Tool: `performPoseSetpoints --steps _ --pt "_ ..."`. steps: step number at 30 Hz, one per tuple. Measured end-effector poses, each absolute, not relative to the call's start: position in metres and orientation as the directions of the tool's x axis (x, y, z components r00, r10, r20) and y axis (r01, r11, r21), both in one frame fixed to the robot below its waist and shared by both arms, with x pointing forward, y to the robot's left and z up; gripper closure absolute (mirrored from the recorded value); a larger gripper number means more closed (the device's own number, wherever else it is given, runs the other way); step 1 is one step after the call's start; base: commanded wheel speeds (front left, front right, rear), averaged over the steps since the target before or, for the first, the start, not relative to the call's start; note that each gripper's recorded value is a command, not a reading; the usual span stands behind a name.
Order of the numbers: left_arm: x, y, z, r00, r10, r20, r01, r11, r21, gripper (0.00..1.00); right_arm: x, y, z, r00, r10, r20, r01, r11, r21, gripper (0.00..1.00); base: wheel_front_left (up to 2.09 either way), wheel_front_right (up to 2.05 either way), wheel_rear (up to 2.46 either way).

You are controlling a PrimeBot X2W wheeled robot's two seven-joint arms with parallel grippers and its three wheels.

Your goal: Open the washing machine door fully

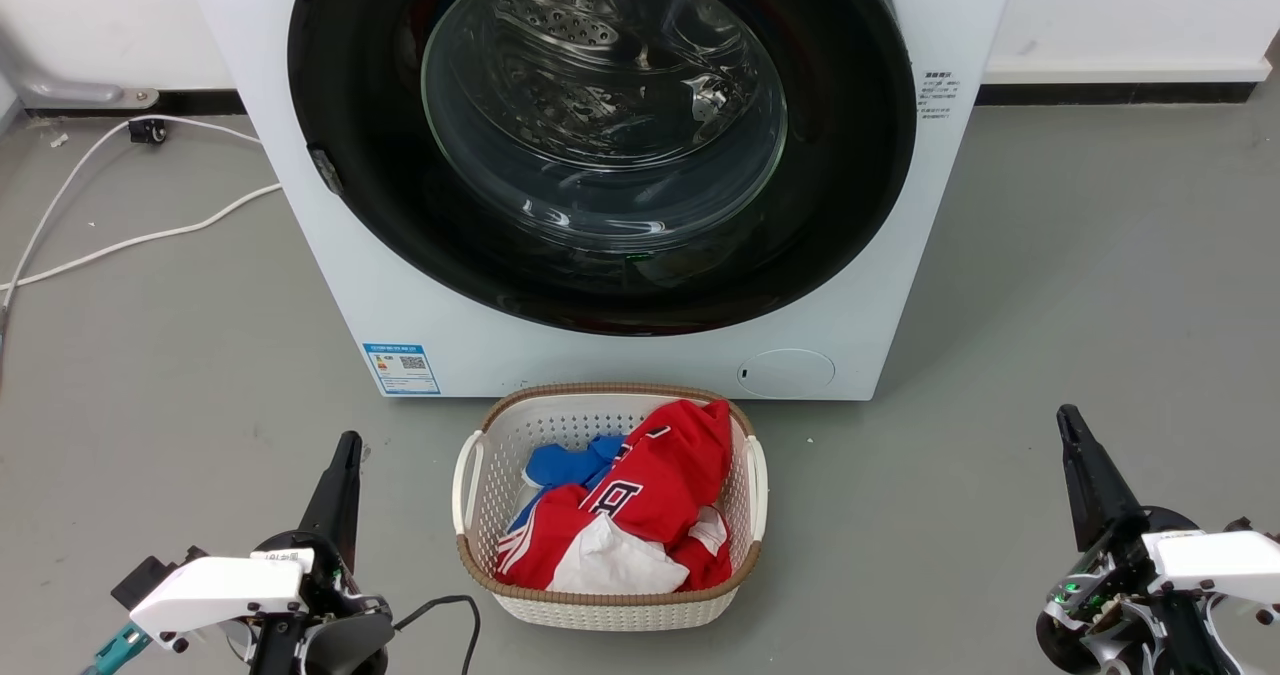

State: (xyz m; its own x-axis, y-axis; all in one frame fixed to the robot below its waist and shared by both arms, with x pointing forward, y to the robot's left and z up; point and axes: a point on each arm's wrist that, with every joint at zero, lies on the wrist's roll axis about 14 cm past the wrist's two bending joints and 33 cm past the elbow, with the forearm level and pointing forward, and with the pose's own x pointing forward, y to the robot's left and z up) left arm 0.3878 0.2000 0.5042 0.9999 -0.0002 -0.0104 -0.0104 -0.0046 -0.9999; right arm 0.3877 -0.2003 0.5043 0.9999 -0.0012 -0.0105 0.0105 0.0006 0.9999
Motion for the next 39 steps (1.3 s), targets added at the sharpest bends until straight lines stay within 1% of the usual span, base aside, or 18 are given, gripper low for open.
performPoseSetpoints --steps 39 --pt "0.3879 0.2 0.5043 1.0 0.0 -0.01 -0.01 -0.005 -1.0 1.0 0.3877 -0.2003 0.5043 1.0 -0.001 -0.011 0.011 0.001 1.0 1.0 0.0 0.0 0.0"
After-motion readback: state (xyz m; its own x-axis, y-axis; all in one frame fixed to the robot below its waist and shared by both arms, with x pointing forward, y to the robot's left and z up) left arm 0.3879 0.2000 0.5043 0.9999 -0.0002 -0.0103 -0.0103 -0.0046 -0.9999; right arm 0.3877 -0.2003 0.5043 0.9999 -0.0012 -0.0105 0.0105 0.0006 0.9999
